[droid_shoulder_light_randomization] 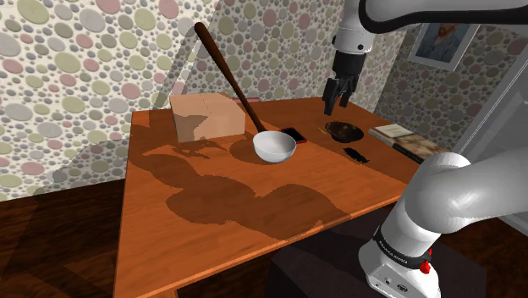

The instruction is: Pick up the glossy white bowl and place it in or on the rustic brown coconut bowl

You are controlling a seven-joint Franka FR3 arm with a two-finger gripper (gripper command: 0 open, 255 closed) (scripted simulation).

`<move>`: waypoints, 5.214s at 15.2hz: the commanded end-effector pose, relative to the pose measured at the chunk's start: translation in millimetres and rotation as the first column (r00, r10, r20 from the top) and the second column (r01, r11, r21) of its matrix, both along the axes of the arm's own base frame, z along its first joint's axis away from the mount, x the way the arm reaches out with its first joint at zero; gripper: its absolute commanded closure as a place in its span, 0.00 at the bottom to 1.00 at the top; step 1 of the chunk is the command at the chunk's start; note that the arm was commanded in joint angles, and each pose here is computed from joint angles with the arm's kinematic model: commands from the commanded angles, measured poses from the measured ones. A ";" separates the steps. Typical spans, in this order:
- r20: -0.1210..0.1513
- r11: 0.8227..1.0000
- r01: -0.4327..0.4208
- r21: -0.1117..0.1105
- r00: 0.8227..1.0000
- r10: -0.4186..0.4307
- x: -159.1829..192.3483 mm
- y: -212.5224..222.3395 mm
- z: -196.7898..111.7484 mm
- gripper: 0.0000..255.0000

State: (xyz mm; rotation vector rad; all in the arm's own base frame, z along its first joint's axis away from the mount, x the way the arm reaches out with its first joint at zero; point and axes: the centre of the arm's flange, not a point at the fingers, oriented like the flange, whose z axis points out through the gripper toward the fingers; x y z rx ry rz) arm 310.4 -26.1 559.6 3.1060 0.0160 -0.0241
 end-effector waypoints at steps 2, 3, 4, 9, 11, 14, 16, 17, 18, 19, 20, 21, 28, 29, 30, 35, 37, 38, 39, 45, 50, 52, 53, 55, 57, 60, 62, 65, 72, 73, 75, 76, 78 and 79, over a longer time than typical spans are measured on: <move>-0.007 1.000 0.005 -0.004 1.000 -0.005 11.5 -2.4 -7.5 0.00; -0.013 1.000 0.010 -0.008 1.000 -0.010 23.0 -4.9 -15.1 0.00; -0.020 1.000 0.015 -0.012 1.000 -0.015 34.4 -7.4 -22.8 0.00; -0.053 0.999 0.040 -0.034 0.998 -0.041 90.3 -21.6 -62.1 0.00; -0.066 0.998 0.049 -0.043 0.996 -0.052 112.2 -27.9 -78.2 0.00; -0.086 0.996 0.063 -0.056 0.994 -0.068 144.6 -38.0 -102.9 0.00; -0.098 0.995 0.073 -0.065 0.992 -0.079 165.8 -45.2 -119.6 0.00; -0.105 0.995 0.077 -0.070 0.991 -0.084 176.2 -48.9 -128.1 0.00; -0.111 0.994 0.082 -0.074 0.990 -0.090 186.6 -52.7 -136.6 0.00; -0.117 0.993 0.086 -0.079 0.989 -0.095 197.0 -56.6 -145.2 0.00; -0.124 0.992 0.091 -0.083 0.987 -0.101 207.2 -60.6 -153.8 0.00; -0.130 0.992 0.095 -0.088 0.986 -0.106 217.4 -64.6 -162.4 0.00; -0.135 0.991 0.099 -0.092 0.985 -0.111 220.1 -71.4 -200.3 0.00; -0.135 0.991 0.099 -0.092 0.985 -0.111 219.3 -72.0 -205.4 0.00; -0.135 0.991 0.099 -0.092 0.985 -0.111 218.8 -72.3 -208.4 0.00; -0.135 0.991 0.099 -0.092 0.985 -0.111 218.8 -72.3 -208.4 0.00; -0.135 0.991 0.099 -0.092 0.985 -0.111 218.8 -72.3 -208.4 0.00; -0.135 0.991 0.099 -0.092 0.985 -0.111 218.8 -72.3 -208.4 1.00; -0.135 0.991 0.099 -0.092 0.985 -0.111 218.8 -72.3 -208.4 1.00; -0.135 0.991 0.099 -0.092 0.985 -0.111 218.7 -72.3 -208.4 1.00; -0.135 0.991 0.099 -0.092 0.985 -0.111 218.8 -72.3 -192.6 1.00; -0.135 0.991 0.099 -0.092 0.985 -0.111 218.8 -72.3 -182.0 1.00; -0.135 0.991 0.099 -0.092 0.985 -0.111 218.8 -72.3 -176.8 1.00; -0.135 0.991 0.099 -0.092 0.985 -0.111 218.8 -72.3 -166.2 1.00; -0.135 0.991 0.099 -0.092 0.985 -0.111 218.8 -72.3 -155.6 1.00; -0.135 0.991 0.099 -0.092 0.985 -0.111 218.8 -72.3 -139.8 1.00; -0.135 0.991 0.099 -0.092 0.985 -0.111 218.8 -72.3 -129.2 1.00; -0.135 0.991 0.099 -0.092 0.985 -0.111 218.8 -72.3 -113.4 1.00; -0.135 0.991 0.099 -0.092 0.985 -0.111 211.4 -97.4 -83.7 1.00; -0.135 0.991 0.099 -0.092 0.985 -0.111 207.8 -110.0 -82.0 1.00; -0.135 0.991 0.099 -0.092 0.985 -0.111 200.4 -135.1 -78.7 1.00; -0.135 0.991 0.099 -0.092 0.985 -0.111 196.8 -147.7 -77.0 1.00; -0.135 0.991 0.099 -0.092 0.985 -0.111 189.5 -172.8 -73.6 1.00; -0.135 0.991 0.099 -0.092 0.985 -0.111 185.8 -185.4 -72.0 1.00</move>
